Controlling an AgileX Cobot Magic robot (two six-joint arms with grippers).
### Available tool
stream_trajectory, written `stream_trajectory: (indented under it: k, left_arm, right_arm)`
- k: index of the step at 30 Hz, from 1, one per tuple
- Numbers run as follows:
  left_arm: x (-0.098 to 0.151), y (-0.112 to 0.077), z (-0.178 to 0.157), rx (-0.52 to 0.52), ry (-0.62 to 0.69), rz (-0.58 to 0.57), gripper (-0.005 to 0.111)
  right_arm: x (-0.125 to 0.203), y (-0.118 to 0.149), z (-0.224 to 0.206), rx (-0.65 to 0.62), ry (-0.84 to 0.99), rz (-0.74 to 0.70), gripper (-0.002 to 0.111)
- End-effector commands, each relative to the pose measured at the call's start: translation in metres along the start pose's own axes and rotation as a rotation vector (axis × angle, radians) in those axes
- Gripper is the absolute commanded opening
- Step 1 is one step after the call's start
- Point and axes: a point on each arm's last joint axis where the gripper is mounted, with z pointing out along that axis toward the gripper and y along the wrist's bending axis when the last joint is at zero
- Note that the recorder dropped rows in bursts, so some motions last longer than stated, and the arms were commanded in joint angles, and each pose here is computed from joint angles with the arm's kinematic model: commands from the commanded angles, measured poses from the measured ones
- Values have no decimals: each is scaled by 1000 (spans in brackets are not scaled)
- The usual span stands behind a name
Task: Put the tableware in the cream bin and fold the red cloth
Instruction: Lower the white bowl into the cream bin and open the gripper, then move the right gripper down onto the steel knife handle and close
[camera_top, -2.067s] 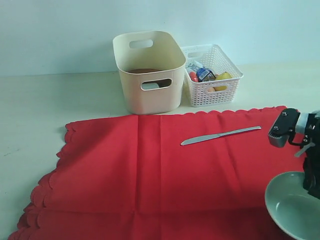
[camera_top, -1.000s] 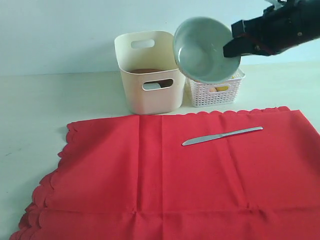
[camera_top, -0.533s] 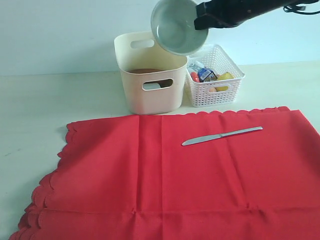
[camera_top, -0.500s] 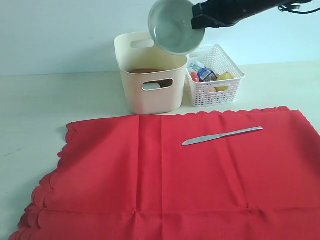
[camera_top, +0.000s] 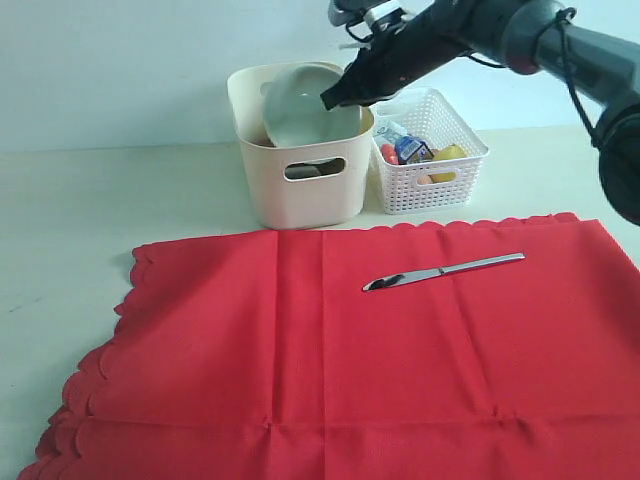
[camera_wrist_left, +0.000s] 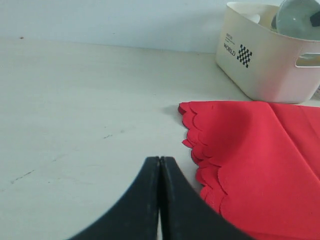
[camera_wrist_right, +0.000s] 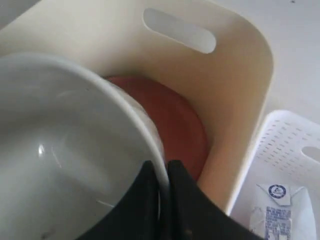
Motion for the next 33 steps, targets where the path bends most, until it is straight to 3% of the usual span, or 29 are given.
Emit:
stream_trajectory:
  k: [1,6,16,20,27,33]
  left_arm:
    - [0,0,0,2,-9,0,0]
    - [0,0,0,2,-9,0,0]
    - [0,0,0,2,-9,0,0]
    - [0,0,0,2,-9,0,0]
    - [0,0,0,2,-9,0,0]
    - [0,0,0,2,-9,0,0]
  right_arm:
    - [-6,11,9,58,-1,-106,0]
    - [-4,18,17,62,11,-151,3]
    - [-13,18,8,96,-3,-157,54]
    - [-32,15,-19,161,-25,-115,67]
    - [-62,13,-86,261,9,-71,68]
    - [-69,21,-139,252,136,-68,68]
